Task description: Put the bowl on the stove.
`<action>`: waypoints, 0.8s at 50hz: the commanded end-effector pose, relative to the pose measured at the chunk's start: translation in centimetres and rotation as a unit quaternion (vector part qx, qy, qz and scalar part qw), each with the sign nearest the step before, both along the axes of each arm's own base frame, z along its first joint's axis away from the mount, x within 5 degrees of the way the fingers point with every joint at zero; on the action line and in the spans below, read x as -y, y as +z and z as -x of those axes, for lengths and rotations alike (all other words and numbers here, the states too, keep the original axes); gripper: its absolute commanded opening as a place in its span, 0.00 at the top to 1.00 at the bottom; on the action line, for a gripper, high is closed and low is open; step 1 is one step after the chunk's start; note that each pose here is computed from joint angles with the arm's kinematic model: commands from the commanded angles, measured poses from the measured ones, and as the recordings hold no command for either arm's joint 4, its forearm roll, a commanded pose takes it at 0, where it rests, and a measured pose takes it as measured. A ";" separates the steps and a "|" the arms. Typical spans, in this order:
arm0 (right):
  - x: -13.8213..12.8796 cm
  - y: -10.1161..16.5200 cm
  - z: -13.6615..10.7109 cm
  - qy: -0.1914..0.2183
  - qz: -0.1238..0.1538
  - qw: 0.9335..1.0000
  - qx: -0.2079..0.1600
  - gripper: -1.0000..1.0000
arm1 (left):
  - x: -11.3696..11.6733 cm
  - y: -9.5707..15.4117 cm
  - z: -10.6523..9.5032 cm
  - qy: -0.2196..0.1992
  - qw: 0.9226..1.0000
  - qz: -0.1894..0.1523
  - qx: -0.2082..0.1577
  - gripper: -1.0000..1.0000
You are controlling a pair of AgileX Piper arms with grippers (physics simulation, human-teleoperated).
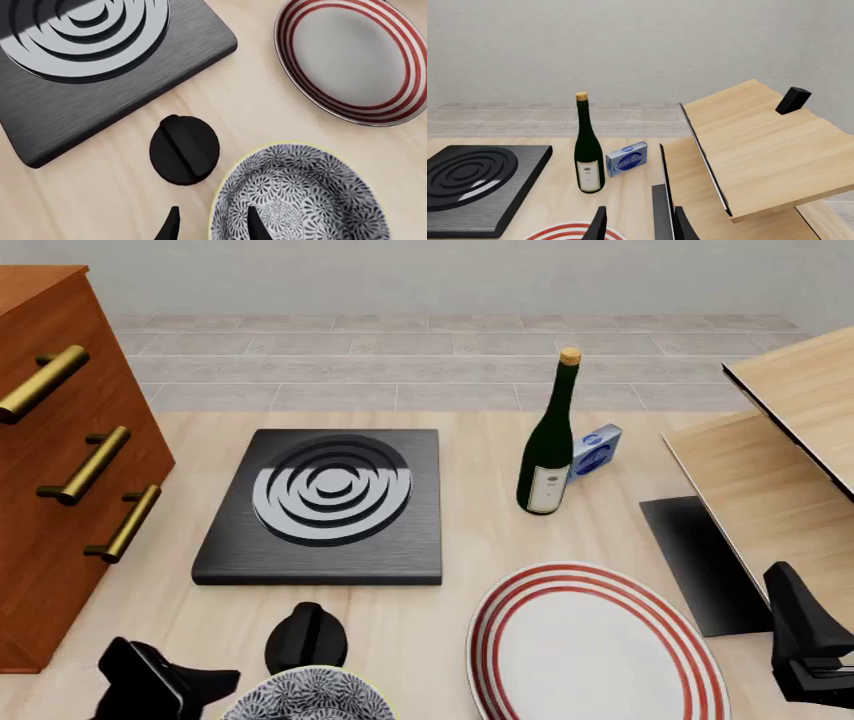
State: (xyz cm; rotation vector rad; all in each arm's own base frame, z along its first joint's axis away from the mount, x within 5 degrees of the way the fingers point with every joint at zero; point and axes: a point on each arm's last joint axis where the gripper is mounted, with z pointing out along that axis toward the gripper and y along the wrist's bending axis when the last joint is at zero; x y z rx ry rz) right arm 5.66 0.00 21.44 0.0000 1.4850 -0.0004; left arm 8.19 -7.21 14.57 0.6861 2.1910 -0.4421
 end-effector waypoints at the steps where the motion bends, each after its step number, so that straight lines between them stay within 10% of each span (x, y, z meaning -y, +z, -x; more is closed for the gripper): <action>1: 0.0 0.0 0.0 0.000 0.000 1.000 0.000 0.00 | 0.3 -0.4 -0.4 0.000 1.000 -0.006 -0.006 0.00; 16: 0.0 0.0 0.0 0.000 0.000 1.000 0.000 0.00 | 0.3 -0.4 -0.5 -0.004 1.000 -0.009 -0.001 0.00; 17: 0.0 0.0 0.0 0.000 0.000 1.000 0.000 0.00 | 0.2 -0.4 -0.3 -0.007 1.000 -0.013 0.001 1.00; 40: 0.0 0.0 0.0 0.000 0.000 1.000 0.000 0.00 | -0.7 1.8 1.1 -0.030 0.999 -0.003 0.035 1.00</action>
